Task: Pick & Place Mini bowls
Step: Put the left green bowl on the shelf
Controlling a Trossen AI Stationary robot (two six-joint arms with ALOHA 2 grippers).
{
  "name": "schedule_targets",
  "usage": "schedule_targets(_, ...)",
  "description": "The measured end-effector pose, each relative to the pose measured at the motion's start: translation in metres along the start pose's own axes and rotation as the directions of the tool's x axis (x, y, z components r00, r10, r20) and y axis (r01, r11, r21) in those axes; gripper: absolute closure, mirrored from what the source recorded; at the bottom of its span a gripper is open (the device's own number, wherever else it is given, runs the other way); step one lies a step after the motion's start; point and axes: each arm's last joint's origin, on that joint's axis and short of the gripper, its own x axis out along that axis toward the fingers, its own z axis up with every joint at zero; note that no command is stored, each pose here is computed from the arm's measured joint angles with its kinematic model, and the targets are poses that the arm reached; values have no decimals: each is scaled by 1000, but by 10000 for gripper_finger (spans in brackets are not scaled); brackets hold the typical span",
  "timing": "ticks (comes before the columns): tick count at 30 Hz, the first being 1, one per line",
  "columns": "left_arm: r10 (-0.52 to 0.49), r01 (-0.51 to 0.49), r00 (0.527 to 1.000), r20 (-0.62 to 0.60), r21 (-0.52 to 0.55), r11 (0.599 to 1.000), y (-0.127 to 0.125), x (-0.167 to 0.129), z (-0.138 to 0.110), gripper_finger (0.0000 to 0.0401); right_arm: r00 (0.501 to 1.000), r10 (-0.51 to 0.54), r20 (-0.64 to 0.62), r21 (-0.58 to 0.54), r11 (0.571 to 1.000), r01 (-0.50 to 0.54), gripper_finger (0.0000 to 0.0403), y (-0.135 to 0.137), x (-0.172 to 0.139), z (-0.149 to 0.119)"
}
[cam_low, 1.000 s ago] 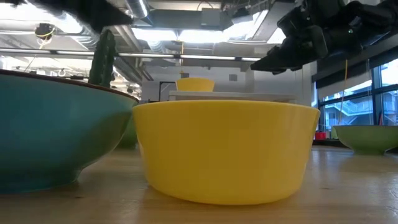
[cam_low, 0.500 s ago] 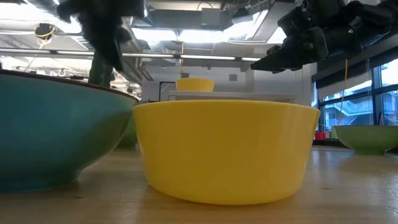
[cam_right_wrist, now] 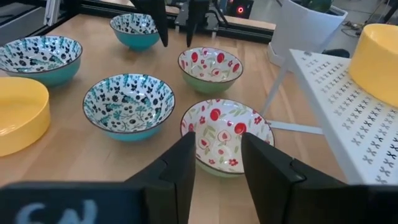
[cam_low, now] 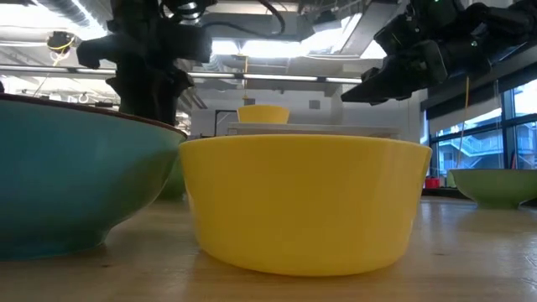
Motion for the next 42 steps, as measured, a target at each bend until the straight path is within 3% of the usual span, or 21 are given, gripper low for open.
schedule_targets(6, -7, 6, 999, -51, -17, 1000, 3, 11, 1, 167, 1000, 1, -2, 19, 1000, -1, 274, 0, 0, 0)
schedule_targets(11, -76, 73, 990, -118, -36, 997, 5, 31, 2, 164, 1000, 2, -9, 24, 1000, -2, 274, 0, 0, -1)
schedule_targets(22, -69, 58, 968, -243, -54, 997, 11, 67, 1, 167, 1000, 3, -12, 23, 1000, -3, 274, 0, 0, -1)
schedule_targets(27, -64, 54, 963, -262, -43, 998, 11, 74, 1, 216, 1000, 3, -12, 23, 1000, -3, 274, 0, 0, -1)
schedule_targets(35, -16, 13, 964, -265, -12, 1000, 11, 72, 1, 372, 1000, 4, -11, 24, 1000, -4, 274, 0, 0, -1)
schedule_targets(42, 83, -70, 962, -260, 57, 996, 6, 61, 0, 388, 1000, 17, -8, 25, 1000, -17, 274, 1, 0, -1)
